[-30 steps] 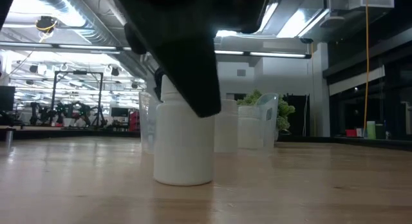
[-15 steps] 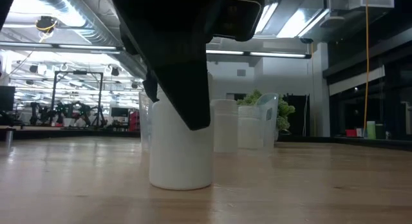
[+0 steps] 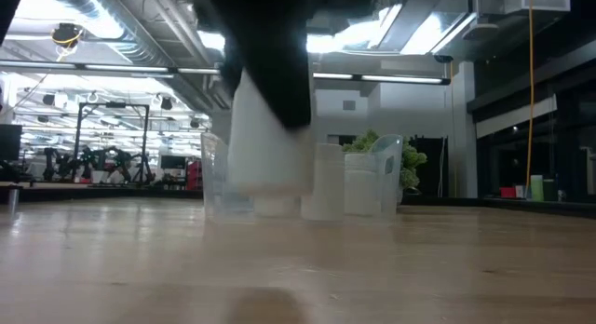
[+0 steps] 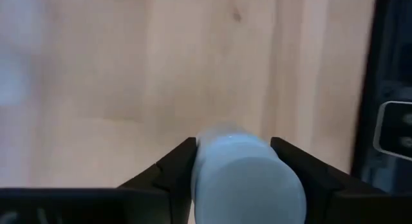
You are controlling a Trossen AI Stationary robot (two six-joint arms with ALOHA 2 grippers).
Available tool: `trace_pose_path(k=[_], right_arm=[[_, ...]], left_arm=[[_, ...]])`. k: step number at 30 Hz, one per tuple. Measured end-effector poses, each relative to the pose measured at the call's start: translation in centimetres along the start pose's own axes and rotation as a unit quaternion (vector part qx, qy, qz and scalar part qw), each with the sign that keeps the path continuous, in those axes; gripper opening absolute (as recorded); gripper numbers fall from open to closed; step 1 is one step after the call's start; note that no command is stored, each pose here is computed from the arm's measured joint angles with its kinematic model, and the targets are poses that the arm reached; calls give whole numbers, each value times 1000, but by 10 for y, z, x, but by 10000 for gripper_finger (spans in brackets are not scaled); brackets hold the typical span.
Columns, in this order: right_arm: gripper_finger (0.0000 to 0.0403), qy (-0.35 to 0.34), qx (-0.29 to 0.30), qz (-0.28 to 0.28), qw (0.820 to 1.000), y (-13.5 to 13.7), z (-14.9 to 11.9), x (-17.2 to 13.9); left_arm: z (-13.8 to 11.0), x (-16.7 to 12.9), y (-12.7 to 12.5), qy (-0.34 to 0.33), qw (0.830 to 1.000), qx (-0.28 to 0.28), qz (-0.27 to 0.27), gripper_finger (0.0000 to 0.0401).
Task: Pick and place pill bottles into a basket
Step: Put the white pill bottle into the transparent bin
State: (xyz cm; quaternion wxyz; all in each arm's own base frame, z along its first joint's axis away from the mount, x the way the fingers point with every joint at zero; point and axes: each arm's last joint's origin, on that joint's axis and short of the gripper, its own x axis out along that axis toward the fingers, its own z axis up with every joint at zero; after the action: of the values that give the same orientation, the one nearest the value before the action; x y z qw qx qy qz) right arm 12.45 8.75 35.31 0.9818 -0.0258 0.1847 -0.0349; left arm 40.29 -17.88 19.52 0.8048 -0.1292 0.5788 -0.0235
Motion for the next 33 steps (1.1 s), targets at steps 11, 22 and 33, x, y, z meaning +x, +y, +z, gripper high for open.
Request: trace_pose_path(k=[11,22,33], right_arm=[[163,0,-14,0,1000,0,0,0],[163,0,-38,-14,999,-3,1,2],[163,5,-22,-55,998,-14,2,8]], left_arm=[[29,-75,11,-9,985,65,160,169],[59,-117,56,-17,976,78,204,169],[88,-124,108,-38,974,135,177,169]])
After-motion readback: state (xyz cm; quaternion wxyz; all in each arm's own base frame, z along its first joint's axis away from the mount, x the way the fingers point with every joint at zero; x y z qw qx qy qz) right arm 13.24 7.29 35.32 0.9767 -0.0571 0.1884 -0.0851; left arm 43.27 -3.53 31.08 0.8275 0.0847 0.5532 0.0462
